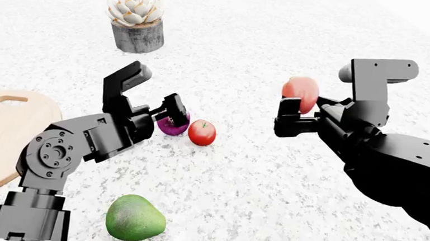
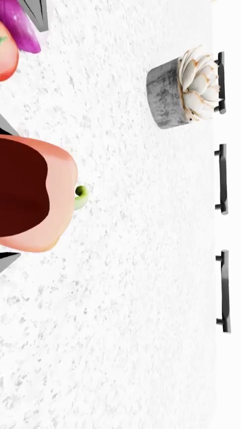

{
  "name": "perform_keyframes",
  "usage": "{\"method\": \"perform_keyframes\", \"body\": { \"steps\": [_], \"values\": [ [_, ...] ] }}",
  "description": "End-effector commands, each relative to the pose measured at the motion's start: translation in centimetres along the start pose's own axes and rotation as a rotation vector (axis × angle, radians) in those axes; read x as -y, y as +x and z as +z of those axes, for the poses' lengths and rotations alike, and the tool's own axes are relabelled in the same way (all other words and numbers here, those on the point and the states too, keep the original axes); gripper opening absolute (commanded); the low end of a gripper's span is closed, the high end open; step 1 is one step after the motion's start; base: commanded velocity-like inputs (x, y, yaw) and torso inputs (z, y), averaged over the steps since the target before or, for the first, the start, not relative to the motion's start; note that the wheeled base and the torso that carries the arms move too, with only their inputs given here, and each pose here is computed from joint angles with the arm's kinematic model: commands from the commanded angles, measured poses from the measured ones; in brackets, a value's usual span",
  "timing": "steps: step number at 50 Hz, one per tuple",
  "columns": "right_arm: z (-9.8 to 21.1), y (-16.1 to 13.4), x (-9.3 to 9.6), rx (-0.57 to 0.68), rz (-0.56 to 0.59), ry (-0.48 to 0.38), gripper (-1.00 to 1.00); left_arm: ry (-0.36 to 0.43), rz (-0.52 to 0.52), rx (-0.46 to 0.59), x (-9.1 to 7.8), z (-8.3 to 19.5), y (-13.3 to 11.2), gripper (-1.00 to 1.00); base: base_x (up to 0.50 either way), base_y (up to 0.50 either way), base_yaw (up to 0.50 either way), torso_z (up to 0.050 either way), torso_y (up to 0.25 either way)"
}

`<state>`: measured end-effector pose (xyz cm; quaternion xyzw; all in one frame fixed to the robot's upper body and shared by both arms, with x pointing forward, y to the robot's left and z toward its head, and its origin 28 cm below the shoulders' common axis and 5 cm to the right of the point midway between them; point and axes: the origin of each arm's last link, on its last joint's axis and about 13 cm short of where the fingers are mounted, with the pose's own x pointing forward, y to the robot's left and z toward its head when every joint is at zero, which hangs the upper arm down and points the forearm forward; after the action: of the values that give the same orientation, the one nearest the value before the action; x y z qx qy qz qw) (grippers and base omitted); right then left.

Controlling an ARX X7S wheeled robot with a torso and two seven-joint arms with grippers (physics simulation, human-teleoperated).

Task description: Place the avocado, onion, tomato and bell pepper on the cutting board.

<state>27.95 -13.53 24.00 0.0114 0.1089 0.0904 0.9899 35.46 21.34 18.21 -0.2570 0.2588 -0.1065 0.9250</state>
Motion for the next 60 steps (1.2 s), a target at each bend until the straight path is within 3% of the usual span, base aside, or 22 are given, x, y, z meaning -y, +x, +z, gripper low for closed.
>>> {"method": "perform_keyframes", "body": {
  "steps": [1,13,14,31,34,45,60],
  "values": [
    [0.1,0.1,0.2,0.011,-0.003,-0.006,-1.0,-0.007,-0.004,-0.048,-0.3,-1.0,0.7,1.0,0.0,0.0,0.0,0.0,0.0],
    [0.1,0.1,0.2,0.013,-0.003,-0.006,-1.0,-0.014,0.007,-0.069,-0.6,-1.5,0.8,1.0,0.0,0.0,0.0,0.0,0.0],
    [0.1,0.2,0.2,0.011,-0.004,-0.005,-1.0,-0.017,0.011,-0.065,-0.5,-1.5,0.8,-1.0,0.0,0.0,0.0,0.0,0.0],
    [0.1,0.2,0.2,0.016,-0.006,-0.005,-1.0,-0.001,-0.007,-0.006,0.5,-0.7,-0.5,-1.0,0.0,0.0,0.0,0.0,0.0],
    [0.1,0.3,0.2,0.017,-0.005,-0.005,-1.0,0.033,-0.023,0.01,0.9,-0.5,-1.1,-1.0,0.0,0.0,0.0,0.0,0.0],
    [0.2,0.0,0.1,0.022,-0.001,-0.008,-1.0,0.093,-0.087,0.165,2.7,1.6,-3.8,-1.0,0.0,0.0,0.0,0.0,0.0],
    [0.6,-0.4,-0.1,0.036,0.008,-0.013,-1.0,0.172,-0.123,0.296,3.6,2.5,-6.4,-1.0,0.0,0.0,0.0,0.0,0.0]
  ]
}}
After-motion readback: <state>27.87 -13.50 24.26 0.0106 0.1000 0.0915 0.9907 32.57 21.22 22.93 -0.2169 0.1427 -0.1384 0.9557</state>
